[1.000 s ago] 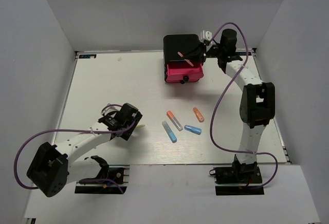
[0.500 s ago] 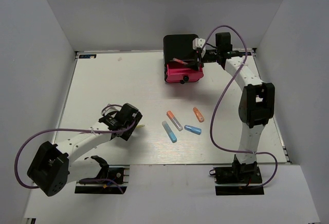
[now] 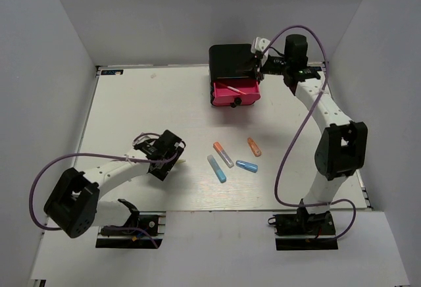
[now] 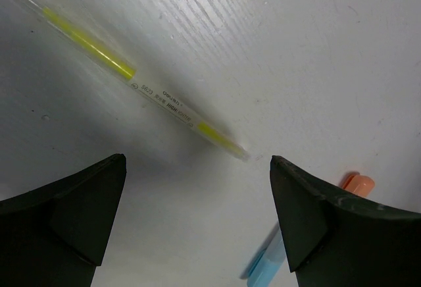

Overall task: Sort the stationery into containers
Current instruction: Place the pen in the drawer, then pick up the pen from the center of the board.

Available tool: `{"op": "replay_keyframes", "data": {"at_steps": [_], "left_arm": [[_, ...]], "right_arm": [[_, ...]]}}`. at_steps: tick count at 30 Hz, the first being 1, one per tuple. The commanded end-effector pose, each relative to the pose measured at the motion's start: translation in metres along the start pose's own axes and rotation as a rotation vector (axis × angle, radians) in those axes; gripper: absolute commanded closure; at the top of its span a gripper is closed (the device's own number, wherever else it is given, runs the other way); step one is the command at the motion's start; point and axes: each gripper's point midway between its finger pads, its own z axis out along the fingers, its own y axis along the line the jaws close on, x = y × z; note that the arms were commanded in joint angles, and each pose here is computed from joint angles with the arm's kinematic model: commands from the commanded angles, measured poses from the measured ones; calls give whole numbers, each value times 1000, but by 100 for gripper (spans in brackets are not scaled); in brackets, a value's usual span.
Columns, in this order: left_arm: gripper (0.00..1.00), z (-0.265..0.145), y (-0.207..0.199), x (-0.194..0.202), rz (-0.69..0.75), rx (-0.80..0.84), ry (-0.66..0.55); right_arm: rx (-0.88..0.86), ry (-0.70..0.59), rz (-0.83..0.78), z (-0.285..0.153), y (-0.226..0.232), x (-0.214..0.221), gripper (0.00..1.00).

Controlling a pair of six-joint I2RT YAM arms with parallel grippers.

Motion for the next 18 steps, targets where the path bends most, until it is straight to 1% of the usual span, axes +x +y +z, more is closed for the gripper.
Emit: {"op": "replay_keyframes", "data": {"at_steps": [1,2,3,4,5,6,9,11,13,14,16,17,18], "left_arm": [[0,-3,-8,-10,-10,-20,-43],[0,-2,-9,-13,-15,-29,-47],[0,-1,-13,-13,-13,-33,-46],[0,-2,-15,-13,-11,-39,-46],[0,-1,-15,-16,-16,-52,-50],[0,3,-9,-14,0,-93,-49],[3,7,-10,-19,-16,-144,-55],[8,12,-6,-14,-38,-181,-27],[12,17,-12,-14,-66,-169,-21],[19,19,-10,-12,-91,-184,1],[25,27,-7,-12,-108,-207,13],[30,29,-6,-8,-116,-217,31],[32,32,-6,-10,-124,-222,29]], "right_arm": [[169,-72,-16,-19,-28,-56,72],[180,-79,78,-20,-26,-56,80],[179,-64,123,-23,-22,-53,87],[167,-61,126,-24,-18,-56,99],[155,-51,137,-24,-14,-54,100],[133,-22,191,-24,-3,-44,100],[114,-4,201,-29,16,-40,100],[115,1,199,-34,32,-38,100],[109,-1,195,-37,41,-40,100],[99,3,208,-38,49,-35,100],[90,5,219,-39,55,-35,100],[92,7,217,-41,55,-35,100],[94,10,223,-41,56,-34,100]]}}
